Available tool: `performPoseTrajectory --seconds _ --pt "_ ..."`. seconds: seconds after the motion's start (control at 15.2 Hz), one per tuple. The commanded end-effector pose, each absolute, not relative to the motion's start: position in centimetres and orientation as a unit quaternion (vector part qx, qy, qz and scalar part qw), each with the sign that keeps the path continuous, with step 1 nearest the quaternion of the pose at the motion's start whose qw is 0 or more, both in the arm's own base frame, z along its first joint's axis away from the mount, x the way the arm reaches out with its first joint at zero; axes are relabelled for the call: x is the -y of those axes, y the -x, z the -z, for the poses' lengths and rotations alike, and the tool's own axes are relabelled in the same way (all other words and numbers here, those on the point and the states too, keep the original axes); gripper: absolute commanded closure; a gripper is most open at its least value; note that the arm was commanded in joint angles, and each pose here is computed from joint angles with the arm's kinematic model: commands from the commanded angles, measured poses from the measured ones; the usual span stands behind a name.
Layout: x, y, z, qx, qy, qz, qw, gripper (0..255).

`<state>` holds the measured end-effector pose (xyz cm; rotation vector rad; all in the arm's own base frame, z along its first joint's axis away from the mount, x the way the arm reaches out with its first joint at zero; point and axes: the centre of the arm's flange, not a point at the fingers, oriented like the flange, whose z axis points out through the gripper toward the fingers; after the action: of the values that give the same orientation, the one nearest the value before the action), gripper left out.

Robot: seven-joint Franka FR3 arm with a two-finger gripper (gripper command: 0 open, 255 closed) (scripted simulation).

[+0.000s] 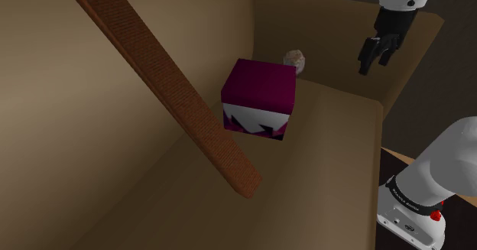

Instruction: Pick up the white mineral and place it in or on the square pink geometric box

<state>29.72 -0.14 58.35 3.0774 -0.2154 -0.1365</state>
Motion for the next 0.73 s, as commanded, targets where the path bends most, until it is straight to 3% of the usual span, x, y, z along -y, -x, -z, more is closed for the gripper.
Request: performPoseTrajectory --seconds 0.0,0.66 --pt "0.1 -29.7 -58.4 0.070 -0.996 0.044 0.027 0" --pt "1.9 -41.4 -56.2 -0.004 -0.999 0.009 0.037 0"
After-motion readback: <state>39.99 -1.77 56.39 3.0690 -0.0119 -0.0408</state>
